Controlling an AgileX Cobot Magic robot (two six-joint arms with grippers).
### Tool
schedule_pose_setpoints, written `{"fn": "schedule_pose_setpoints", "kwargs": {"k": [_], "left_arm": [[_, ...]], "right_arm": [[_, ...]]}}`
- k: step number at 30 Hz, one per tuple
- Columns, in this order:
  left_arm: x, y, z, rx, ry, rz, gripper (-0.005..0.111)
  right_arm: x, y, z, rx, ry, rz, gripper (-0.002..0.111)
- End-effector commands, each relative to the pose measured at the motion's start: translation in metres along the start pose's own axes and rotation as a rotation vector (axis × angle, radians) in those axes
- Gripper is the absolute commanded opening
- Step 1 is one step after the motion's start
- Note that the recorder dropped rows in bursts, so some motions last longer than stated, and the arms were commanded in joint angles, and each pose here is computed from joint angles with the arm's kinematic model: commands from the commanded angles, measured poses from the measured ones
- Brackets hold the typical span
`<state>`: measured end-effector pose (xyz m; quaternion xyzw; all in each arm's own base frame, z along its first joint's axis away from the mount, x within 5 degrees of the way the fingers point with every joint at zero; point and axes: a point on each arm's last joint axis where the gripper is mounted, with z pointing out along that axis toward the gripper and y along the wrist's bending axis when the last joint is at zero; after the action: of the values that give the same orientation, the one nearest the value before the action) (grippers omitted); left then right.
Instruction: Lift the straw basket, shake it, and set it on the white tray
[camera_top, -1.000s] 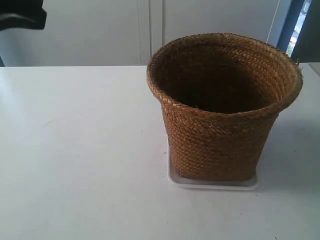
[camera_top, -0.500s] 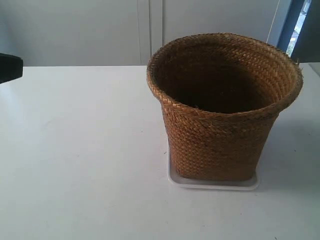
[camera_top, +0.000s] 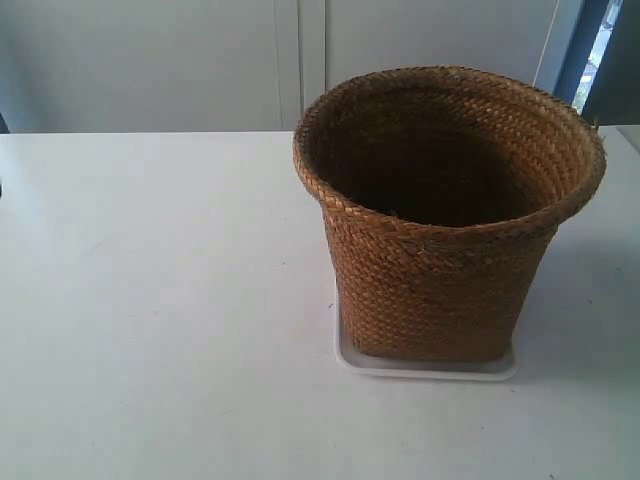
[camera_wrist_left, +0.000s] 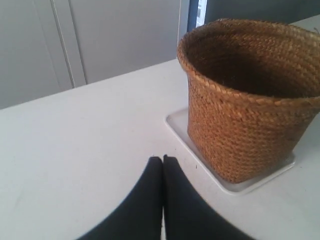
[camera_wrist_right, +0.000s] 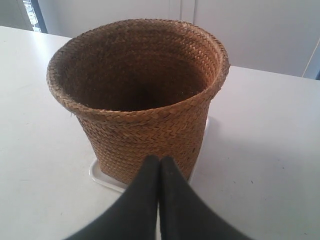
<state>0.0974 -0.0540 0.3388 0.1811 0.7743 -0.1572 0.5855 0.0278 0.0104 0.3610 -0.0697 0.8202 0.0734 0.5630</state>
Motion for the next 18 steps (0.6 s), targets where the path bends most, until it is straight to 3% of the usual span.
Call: {"fn": "schedule_pose_setpoints", "kwargs": {"k": [1, 4, 11, 15, 18], "left_arm": [[0.02, 0.002, 0.002, -0.018, 0.108, 0.022, 0.0], [0.028, 0.004, 0.001, -0.034, 0.193, 0.023, 0.0], [0.027, 0.005, 0.001, -0.041, 0.189, 0.061, 0.0], [0.058, 0.023, -0.002, -0.208, 0.27, 0.066, 0.0], [0.079, 0.037, -0.006, -0.347, 0.161, 0.033, 0.0]], "right_arm": [[0.001, 0.0, 0.0, 0.0, 0.0, -0.009, 0.0], [0.001, 0.0, 0.0, 0.0, 0.002, -0.009, 0.0], [0.001, 0.0, 0.0, 0.0, 0.002, -0.009, 0.0], [0.002, 0.0, 0.0, 0.003, 0.002, -0.012, 0.0], [0.001, 0.0, 0.0, 0.0, 0.002, -0.009, 0.0]]}}
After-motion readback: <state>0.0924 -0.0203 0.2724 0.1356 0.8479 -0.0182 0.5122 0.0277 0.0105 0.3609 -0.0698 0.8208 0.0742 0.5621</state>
